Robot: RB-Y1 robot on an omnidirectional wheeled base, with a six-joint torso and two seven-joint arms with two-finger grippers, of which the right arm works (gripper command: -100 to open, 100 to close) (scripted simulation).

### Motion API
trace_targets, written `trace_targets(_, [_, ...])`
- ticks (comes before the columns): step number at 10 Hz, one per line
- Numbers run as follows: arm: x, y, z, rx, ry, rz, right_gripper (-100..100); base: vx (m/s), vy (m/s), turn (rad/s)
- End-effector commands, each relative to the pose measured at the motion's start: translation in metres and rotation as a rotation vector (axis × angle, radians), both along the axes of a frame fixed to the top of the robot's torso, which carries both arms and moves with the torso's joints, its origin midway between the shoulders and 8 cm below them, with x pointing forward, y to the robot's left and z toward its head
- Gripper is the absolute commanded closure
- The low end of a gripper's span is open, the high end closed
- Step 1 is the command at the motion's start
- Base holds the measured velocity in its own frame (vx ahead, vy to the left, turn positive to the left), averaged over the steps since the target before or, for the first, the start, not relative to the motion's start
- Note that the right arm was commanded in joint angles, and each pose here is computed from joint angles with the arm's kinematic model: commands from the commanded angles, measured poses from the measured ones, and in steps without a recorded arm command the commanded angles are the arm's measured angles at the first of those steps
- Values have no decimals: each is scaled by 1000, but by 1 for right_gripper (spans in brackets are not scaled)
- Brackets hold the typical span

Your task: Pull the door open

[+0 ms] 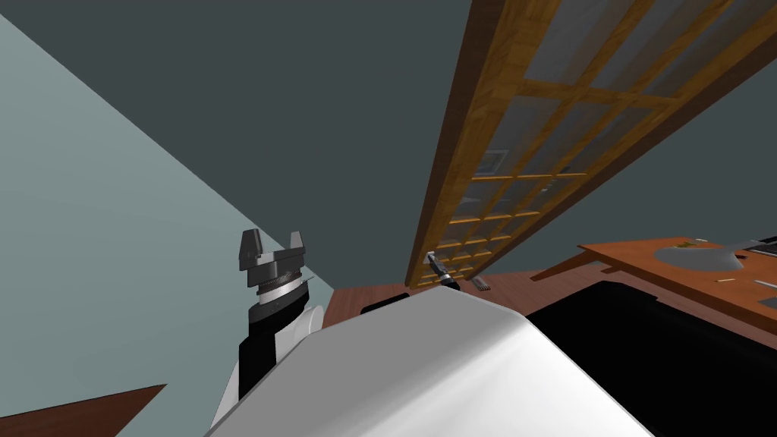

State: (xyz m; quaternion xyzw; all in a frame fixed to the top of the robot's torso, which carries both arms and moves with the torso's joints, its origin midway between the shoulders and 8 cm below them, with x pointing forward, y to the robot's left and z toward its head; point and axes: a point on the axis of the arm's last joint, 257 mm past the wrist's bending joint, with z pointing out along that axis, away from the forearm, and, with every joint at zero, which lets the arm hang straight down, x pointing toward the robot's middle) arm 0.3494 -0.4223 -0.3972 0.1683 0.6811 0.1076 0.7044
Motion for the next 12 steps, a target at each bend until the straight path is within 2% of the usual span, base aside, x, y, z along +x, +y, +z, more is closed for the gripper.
trace_targets(1, [0,0,-1,58,-5,-4,100,-34,-18,35])
trace_targets(7, [5,-1,1,231,-30,-15,100,-37,-18,44])
trace_targets(8, [5,-1,1,234,-30,-15,100,-25,-13,24])
trace_targets(12, [9,-1,2,369,-51,-24,100,-43,-18,51])
